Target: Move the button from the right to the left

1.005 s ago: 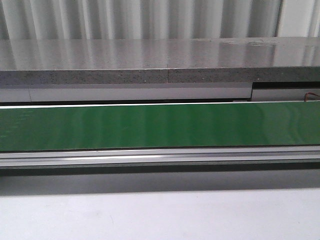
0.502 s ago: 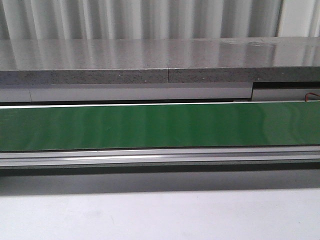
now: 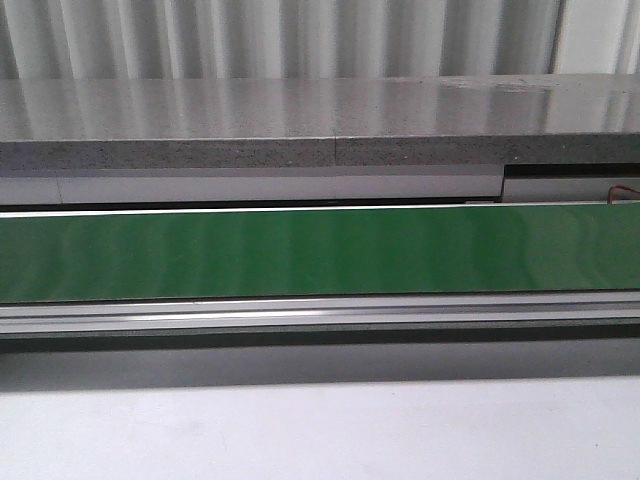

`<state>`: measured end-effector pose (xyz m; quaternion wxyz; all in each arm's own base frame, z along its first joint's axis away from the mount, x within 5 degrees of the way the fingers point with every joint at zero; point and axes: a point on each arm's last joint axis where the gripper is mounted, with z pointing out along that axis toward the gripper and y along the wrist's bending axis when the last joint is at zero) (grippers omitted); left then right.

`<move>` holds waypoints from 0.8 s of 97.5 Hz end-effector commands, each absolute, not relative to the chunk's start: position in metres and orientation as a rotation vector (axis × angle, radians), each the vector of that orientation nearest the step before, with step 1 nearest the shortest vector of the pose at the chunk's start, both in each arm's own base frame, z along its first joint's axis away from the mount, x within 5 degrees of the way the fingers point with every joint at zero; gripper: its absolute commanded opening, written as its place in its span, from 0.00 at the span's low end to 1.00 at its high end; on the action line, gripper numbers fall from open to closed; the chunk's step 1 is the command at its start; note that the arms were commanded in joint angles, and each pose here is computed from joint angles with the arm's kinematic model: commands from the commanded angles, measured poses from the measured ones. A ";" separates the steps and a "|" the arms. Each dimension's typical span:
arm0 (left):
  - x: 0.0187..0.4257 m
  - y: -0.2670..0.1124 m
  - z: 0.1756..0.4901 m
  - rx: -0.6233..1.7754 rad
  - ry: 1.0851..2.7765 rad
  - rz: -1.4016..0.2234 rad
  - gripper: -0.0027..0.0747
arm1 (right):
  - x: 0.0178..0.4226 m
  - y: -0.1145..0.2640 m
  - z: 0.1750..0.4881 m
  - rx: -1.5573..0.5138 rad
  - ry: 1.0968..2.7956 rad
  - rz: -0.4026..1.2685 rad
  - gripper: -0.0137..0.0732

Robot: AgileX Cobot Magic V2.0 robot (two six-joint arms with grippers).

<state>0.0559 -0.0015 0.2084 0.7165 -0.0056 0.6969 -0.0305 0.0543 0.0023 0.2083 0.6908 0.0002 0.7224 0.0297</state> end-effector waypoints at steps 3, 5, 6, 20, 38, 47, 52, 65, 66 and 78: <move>0.054 -0.002 0.209 -0.013 1.458 -0.088 0.01 | 0.053 0.002 0.219 -0.011 1.488 0.059 0.08; 0.054 -0.002 0.209 -0.013 1.458 -0.088 0.01 | 0.053 0.002 0.217 -0.009 1.487 0.060 0.08; 0.054 -0.002 0.209 -0.013 1.458 -0.088 0.01 | 0.053 0.002 0.217 -0.008 1.484 0.061 0.08; 0.054 -0.002 0.209 -0.013 1.458 -0.088 0.01 | 0.054 0.002 0.211 -0.009 1.464 0.062 0.08; 0.054 -0.002 0.209 -0.013 1.458 -0.088 0.01 | 0.054 0.002 0.213 -0.018 1.452 0.048 0.08; 0.054 -0.002 0.209 -0.013 1.458 -0.088 0.01 | 0.054 0.002 0.212 -0.012 1.453 0.039 0.08; 0.054 -0.002 0.209 -0.013 1.458 -0.088 0.01 | 0.054 0.001 0.212 -0.007 1.453 0.034 0.08; 0.054 -0.002 0.209 -0.013 1.458 -0.088 0.01 | 0.054 0.001 0.212 -0.007 1.452 0.032 0.08; 0.054 -0.002 0.209 -0.013 1.458 -0.088 0.01 | 0.054 0.001 0.212 -0.007 1.452 0.032 0.08; 0.054 -0.002 0.209 -0.013 1.458 -0.088 0.01 | 0.054 0.001 0.213 -0.005 1.450 0.030 0.08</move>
